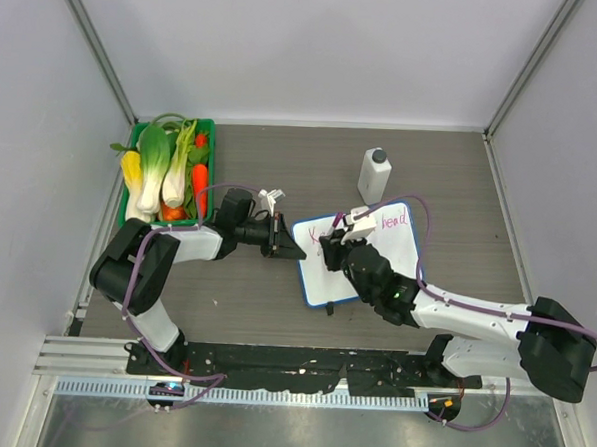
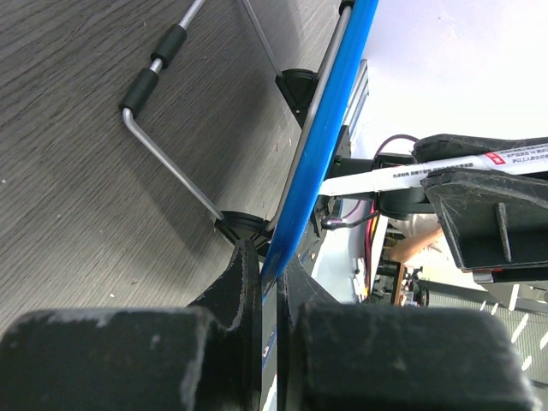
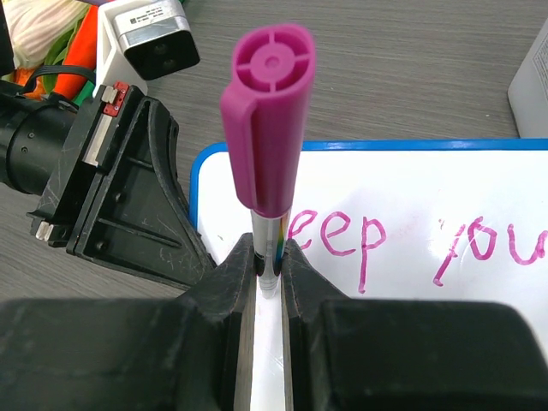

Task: Write a sentence on the whiteboard
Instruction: Write on the whiteboard with the whiteboard.

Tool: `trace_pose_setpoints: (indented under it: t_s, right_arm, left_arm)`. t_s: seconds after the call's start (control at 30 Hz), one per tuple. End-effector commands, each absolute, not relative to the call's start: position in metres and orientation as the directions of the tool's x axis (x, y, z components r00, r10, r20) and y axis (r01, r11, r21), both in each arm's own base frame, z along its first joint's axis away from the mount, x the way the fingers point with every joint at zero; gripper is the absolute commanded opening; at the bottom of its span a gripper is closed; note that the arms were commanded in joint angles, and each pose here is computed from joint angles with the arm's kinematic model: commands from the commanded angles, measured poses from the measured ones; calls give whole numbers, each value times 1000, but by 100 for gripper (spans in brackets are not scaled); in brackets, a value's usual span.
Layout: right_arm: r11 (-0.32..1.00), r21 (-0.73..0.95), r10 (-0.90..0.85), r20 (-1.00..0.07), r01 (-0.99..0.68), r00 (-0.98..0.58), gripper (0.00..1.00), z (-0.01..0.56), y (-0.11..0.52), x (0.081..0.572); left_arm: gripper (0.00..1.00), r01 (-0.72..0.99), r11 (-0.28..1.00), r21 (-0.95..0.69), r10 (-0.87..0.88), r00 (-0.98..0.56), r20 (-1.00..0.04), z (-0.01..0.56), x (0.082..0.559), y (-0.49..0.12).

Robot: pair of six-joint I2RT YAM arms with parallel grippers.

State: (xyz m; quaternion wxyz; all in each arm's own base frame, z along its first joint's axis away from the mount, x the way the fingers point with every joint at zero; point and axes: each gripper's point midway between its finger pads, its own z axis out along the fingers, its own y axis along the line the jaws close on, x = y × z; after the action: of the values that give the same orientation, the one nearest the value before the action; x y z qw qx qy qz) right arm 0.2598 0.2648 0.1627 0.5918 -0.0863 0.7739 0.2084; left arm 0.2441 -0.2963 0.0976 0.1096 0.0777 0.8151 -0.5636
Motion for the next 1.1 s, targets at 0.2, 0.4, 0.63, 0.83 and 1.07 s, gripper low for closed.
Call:
trace_pose_setpoints:
  t_s: [0.2,0.4,0.63,0.83,1.07]
  right_arm:
    - [892,232,107,-943,-389,-316,2,155,261,251]
    - [884,238,103,-939,-402,-328,1,152,260,246]
    - [876,238,92,-937,-420,-338,1,150,262,242]
    - [873,232,83,-938,-430,-338,2,151,265,243]
    - [901,216,104,-949,-375,-297,1,164,259,254]
  left_arm:
    - [0,146,411,-900,-2,-987,-161,79,237,-293]
    - [0,145,408,-901,1,-987,-158,79,237,-293]
    - [0,146,408,-901,1,-987,-159,79,237,-293]
    - [0,145,407,-902,2,-988,-158,79,236,-293]
    - [0,145,406,-902,5,-988,-157,79,236,-293]
